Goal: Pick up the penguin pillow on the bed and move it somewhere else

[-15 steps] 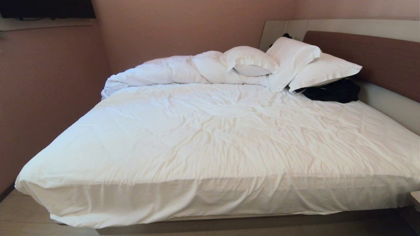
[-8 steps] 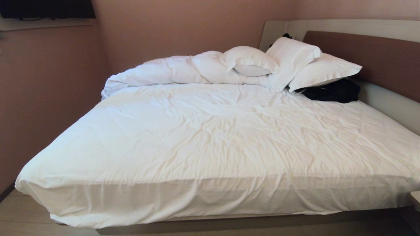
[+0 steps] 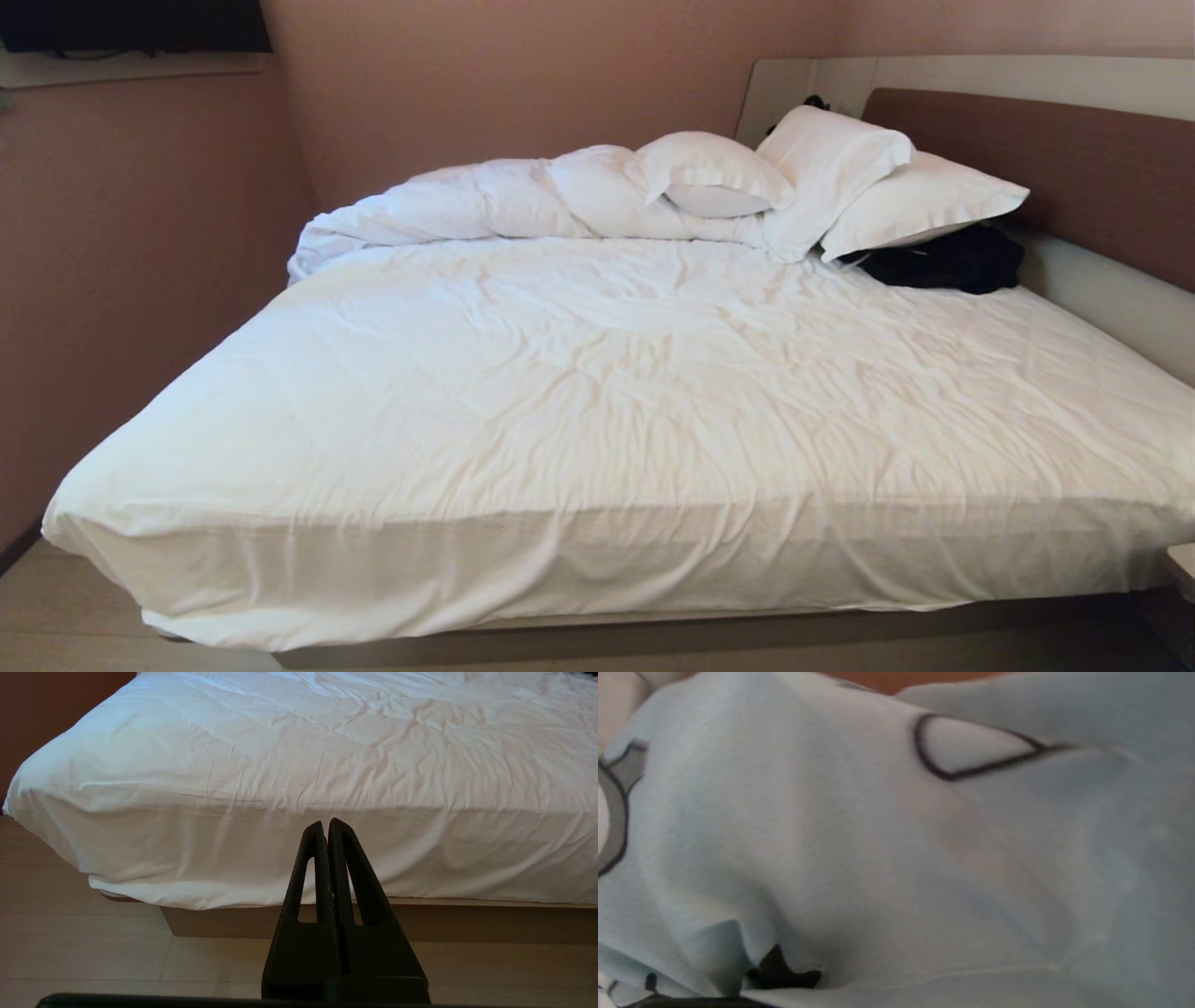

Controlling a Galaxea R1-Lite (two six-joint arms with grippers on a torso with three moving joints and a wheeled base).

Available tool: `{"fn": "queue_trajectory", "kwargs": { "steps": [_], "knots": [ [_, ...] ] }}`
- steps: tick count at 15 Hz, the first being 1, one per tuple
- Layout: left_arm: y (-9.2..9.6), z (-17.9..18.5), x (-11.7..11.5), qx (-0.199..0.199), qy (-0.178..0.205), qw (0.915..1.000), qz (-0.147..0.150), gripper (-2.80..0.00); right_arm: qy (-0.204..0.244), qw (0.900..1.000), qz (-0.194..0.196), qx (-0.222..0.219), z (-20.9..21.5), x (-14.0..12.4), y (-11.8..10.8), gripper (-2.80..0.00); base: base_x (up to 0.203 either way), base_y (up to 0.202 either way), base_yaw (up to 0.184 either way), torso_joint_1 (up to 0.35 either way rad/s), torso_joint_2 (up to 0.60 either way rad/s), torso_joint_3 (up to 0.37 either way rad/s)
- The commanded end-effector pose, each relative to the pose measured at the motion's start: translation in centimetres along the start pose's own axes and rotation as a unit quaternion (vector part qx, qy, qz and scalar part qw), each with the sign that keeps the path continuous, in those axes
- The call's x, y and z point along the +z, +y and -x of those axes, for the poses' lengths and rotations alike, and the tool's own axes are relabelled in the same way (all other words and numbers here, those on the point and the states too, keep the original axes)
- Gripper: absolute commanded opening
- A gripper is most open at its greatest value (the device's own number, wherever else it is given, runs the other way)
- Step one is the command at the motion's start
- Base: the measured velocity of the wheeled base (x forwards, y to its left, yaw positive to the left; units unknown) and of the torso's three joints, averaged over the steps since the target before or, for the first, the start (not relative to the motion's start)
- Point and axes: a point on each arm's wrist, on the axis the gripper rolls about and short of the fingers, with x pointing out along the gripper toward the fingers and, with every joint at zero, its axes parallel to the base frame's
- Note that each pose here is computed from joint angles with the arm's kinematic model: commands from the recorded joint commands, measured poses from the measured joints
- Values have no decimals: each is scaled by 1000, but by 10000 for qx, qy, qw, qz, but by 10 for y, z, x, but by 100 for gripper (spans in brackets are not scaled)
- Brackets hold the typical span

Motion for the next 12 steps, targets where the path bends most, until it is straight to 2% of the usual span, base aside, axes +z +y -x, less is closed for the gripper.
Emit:
{"fn": "queue_trajectory", "kwargs": {
  "steps": [1,5,7,12],
  "knots": [
    [0,0,-1,1,11,10000,4,-280,213,9997,105,-5,-10,-11,-3,-280,0,0,0,0,0,0],
    [0,0,-1,1,11,10000,4,-280,381,9992,110,90,-31,-19,4,-280,0,0,0,0,0,0],
    [0,0,-1,1,11,10000,4,-280,548,9981,159,224,-65,-30,21,-280,0,0,0,0,0,0],
    [0,0,-1,1,11,10000,4,-280,623,9979,157,90,-127,-50,53,-280,0,0,0,0,0,0]
  ]
}}
